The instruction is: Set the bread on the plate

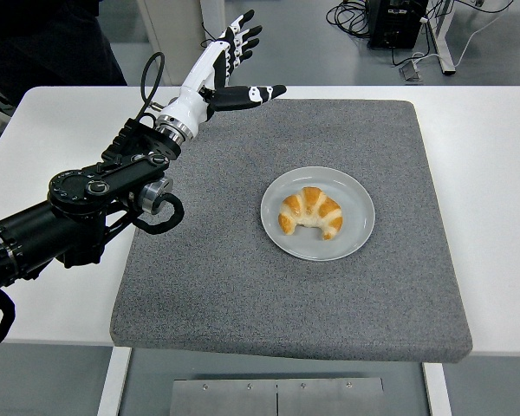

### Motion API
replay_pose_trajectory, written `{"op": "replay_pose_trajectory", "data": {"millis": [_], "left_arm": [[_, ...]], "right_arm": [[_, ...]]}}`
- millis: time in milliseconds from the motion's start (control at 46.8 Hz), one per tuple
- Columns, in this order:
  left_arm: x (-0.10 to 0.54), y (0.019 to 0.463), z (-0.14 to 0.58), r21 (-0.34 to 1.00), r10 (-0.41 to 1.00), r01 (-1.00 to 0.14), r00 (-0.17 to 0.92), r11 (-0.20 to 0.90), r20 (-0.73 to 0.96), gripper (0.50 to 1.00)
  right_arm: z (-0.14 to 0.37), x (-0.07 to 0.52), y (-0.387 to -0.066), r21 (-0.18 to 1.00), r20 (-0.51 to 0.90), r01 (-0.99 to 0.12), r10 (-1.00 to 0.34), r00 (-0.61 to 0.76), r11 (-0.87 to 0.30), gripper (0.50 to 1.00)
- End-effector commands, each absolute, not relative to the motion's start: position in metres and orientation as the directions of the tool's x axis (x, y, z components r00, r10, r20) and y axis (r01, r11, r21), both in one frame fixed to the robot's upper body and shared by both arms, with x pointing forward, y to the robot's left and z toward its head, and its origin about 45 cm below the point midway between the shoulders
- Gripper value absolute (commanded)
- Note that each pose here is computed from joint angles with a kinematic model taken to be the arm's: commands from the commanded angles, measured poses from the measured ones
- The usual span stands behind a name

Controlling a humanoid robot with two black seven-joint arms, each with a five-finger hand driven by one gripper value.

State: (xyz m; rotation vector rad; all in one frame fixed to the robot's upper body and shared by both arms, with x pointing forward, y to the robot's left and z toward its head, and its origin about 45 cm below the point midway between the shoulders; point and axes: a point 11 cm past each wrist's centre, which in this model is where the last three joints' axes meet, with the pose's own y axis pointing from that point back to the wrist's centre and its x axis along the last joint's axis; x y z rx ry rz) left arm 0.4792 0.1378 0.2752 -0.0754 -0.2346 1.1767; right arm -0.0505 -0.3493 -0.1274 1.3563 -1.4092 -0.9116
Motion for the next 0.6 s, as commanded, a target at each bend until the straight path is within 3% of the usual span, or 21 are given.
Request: {"op": "replay_pose_trajectory", "data": {"millis": [0, 385, 577], "left_arm": [[0.48, 0.146, 0.27, -0.171, 0.938, -0.922, 0.338, 0.347, 0.08, 0.974], [0.497, 0.213, 0.25, -0.136, 0.959, -0.985, 0.136, 0.105, -0.247, 0.974], [0.503, 0.235, 0.236, -0.116, 0.949, -0.989, 0.126, 0.096, -0.29, 0.975]], "right_arm": [[-0.127, -0.051, -0.349, 0.952, 0.131, -0.286, -0.99, 0.06, 0.109, 1.0], [-0.127, -0.051, -0.349, 0.952, 0.131, -0.286, -0.99, 0.06, 0.109, 1.0], [-0.127, -0.051, -0.349, 0.952, 0.131, -0.286, -0.99, 0.06, 0.109, 1.0]]}}
